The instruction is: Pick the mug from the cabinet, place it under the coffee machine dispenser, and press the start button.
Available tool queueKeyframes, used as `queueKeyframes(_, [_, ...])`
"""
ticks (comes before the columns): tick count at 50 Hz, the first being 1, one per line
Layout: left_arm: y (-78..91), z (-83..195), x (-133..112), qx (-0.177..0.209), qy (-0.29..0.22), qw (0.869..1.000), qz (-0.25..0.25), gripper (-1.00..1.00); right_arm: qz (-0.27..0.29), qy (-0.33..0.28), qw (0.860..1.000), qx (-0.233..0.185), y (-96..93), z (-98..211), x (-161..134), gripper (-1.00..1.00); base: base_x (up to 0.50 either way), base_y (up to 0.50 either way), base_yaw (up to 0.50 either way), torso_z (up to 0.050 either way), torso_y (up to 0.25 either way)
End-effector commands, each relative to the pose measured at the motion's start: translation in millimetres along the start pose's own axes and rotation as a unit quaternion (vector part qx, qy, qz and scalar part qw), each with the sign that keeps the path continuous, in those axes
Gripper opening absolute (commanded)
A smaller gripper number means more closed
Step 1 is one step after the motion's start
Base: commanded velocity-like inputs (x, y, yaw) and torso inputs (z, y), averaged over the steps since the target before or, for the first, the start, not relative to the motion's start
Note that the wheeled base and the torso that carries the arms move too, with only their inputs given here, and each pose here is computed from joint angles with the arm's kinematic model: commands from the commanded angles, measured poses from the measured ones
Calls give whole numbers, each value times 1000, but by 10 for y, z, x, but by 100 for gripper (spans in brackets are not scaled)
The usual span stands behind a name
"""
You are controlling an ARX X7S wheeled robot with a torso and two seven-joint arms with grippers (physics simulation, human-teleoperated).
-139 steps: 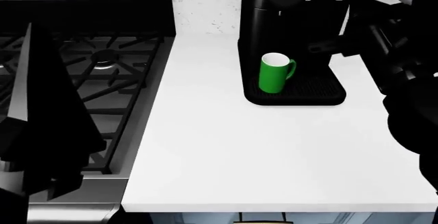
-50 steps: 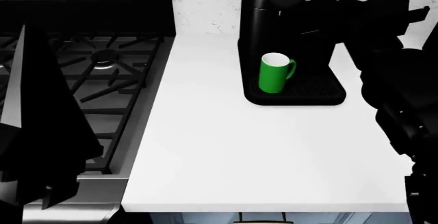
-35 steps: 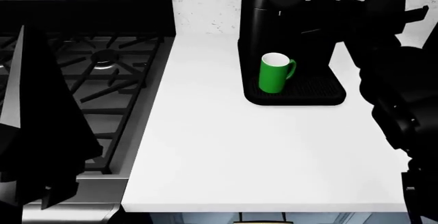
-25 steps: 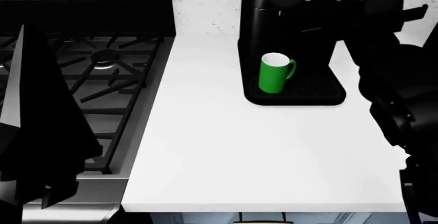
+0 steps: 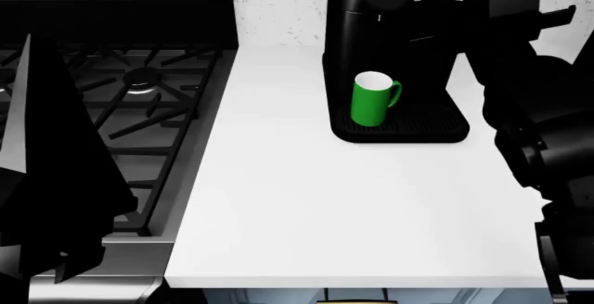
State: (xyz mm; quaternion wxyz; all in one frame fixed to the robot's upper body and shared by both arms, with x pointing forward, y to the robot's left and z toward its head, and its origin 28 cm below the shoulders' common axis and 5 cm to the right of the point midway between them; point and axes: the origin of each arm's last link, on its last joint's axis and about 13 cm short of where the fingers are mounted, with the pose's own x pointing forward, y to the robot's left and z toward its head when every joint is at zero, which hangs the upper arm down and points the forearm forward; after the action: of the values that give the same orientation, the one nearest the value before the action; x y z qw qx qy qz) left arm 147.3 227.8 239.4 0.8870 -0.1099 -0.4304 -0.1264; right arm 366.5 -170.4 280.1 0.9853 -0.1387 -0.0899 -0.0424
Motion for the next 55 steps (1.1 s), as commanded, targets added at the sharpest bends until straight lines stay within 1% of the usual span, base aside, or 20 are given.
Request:
queueKeyframes(1, [3,-1,-3,1,0,1000,1,100,-6,3,1000,-2,-6,-23,34,-100,0,0,0,0,0])
queueKeyframes(17, [-3,5,-3,2,0,1000,1,100,-9,6,1000,-2,-11,-54,79,-100,0,0,0,0,0])
queueKeyframes(36, [-3,6,0,1,0,1000,0,100,-22,6,1000,-11,-71,7,203,-100,0,0,0,0,0])
queueKeyframes(55, [-3,2,-6,1,1,1000,1,100,-24,21,999,-12,-74,-86,203,-100,0,0,0,0,0])
